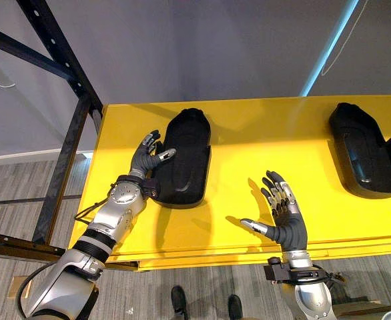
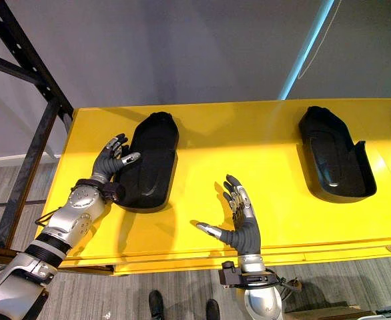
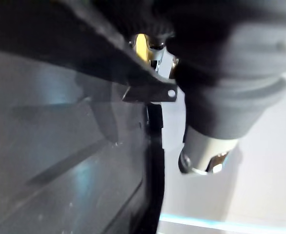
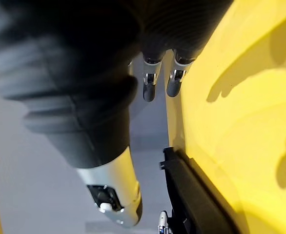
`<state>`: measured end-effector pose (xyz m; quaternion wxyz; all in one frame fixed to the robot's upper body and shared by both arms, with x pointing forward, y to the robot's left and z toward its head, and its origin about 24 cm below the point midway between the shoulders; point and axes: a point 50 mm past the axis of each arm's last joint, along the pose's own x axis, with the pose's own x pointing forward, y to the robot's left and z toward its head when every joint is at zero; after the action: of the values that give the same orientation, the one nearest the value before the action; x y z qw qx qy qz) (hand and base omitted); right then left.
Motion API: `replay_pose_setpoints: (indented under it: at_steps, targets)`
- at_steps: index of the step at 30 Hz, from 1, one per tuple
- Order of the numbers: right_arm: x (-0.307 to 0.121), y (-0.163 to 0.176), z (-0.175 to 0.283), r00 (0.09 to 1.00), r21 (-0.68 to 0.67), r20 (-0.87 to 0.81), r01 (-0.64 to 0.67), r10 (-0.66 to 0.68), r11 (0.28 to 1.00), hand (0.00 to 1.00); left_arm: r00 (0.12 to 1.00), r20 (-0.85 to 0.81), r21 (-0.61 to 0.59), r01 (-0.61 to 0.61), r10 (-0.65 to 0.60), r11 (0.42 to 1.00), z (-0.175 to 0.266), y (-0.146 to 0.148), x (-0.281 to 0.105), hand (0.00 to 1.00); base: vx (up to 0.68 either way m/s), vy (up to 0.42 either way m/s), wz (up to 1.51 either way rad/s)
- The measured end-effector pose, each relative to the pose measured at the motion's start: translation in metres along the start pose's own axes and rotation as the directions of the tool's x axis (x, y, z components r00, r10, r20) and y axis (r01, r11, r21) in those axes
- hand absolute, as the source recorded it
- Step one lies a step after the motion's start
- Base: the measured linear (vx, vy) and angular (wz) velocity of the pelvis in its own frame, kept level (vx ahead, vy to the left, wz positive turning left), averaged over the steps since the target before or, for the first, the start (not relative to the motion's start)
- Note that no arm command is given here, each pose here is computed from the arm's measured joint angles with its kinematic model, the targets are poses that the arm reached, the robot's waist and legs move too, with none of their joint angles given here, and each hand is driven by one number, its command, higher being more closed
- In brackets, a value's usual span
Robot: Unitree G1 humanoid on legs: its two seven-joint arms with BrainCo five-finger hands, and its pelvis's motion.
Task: Walk over and take plastic housings, then place them on the shelf
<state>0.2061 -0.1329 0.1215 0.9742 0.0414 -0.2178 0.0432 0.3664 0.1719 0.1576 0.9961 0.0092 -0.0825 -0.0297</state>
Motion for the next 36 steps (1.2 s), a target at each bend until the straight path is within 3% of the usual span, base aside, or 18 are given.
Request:
replay_pose_setpoints:
  at_steps: [9, 15, 21, 29, 30, 36]
  targets:
    - [-0.003, 0.001, -0.011, 0.998, 0.000, -0.063, -0.003, 0.003, 1.000, 0.00, 0.999, -0.024, -0.180, -0.040, 0.037, 0.983, -0.008, -0.024, -0.007, 0.00, -0.04, 0.003, 0.08]
    - [0.001, 0.002, -0.009, 0.999, -0.056, -0.039, -0.005, 0.003, 0.998, 0.00, 0.968, 0.212, -0.138, -0.108, 0.136, 0.984, 0.034, -0.025, -0.020, 0.00, -0.03, -0.003, 0.04]
    - [0.006, -0.006, -0.005, 0.998, -0.100, 0.000, 0.057, -0.057, 0.993, 0.00, 0.860, 0.436, -0.094, -0.249, 0.265, 0.964, 0.054, -0.029, -0.073, 0.00, -0.05, -0.003, 0.08]
    - [0.004, -0.020, -0.003, 0.989, -0.130, 0.018, 0.149, -0.148, 0.980, 0.00, 0.853, 0.391, -0.120, -0.325, 0.346, 0.938, 0.026, -0.024, -0.158, 0.00, -0.01, 0.000, 0.08]
    - [0.001, -0.022, -0.004, 0.987, -0.139, 0.011, 0.158, -0.158, 0.978, 0.00, 0.860, 0.370, -0.104, -0.337, 0.351, 0.936, 0.020, -0.024, -0.165, 1.00, 0.00, -0.003, 0.20]
    - [-0.003, -0.036, -0.002, 0.972, -0.154, 0.031, 0.236, -0.234, 0.960, 0.00, 0.911, 0.238, -0.044, -0.337, 0.338, 0.940, -0.007, -0.021, -0.188, 1.00, 0.01, -0.001, 0.04]
